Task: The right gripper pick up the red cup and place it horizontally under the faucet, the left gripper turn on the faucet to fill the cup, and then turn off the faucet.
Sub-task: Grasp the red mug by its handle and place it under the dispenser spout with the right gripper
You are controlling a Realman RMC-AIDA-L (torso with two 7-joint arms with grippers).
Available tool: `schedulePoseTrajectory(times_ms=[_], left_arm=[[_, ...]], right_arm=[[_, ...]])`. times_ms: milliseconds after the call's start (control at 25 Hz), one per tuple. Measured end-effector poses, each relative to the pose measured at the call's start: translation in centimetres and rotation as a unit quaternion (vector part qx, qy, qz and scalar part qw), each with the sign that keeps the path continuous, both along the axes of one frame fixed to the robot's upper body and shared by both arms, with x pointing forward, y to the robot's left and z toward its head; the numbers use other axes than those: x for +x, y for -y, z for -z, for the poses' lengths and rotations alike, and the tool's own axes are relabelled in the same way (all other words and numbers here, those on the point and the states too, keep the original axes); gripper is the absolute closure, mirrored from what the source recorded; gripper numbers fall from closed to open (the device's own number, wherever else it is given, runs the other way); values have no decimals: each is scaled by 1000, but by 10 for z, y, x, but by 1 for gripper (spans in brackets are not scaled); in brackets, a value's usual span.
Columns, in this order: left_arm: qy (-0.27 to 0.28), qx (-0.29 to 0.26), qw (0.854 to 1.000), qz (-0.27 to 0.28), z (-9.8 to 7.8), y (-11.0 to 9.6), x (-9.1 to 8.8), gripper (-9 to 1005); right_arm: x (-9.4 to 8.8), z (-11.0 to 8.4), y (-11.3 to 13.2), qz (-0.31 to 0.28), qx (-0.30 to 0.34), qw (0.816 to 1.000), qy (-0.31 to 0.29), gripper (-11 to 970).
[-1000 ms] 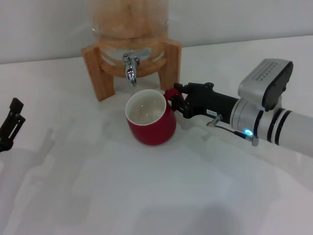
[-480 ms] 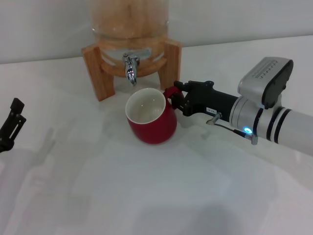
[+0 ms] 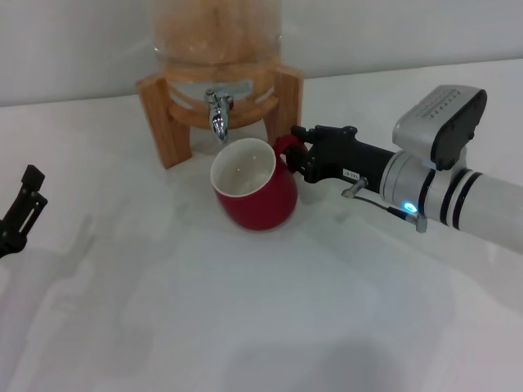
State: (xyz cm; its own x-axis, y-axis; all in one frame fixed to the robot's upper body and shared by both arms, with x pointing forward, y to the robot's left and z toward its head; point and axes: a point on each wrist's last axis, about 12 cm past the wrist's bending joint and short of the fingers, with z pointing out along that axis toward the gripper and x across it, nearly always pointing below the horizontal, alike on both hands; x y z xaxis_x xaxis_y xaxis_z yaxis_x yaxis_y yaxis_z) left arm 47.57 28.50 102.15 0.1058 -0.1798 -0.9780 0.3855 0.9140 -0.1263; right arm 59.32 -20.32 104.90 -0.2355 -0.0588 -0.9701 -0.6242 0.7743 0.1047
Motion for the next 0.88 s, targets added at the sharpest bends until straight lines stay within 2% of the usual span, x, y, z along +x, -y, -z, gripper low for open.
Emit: schedulePoseTrajectory(times_ms=[880], left_arm=[[1,0,1000,0,0,0,0,137]], right_arm=[[8,-1,-5,16,-16,1000,-11,680]])
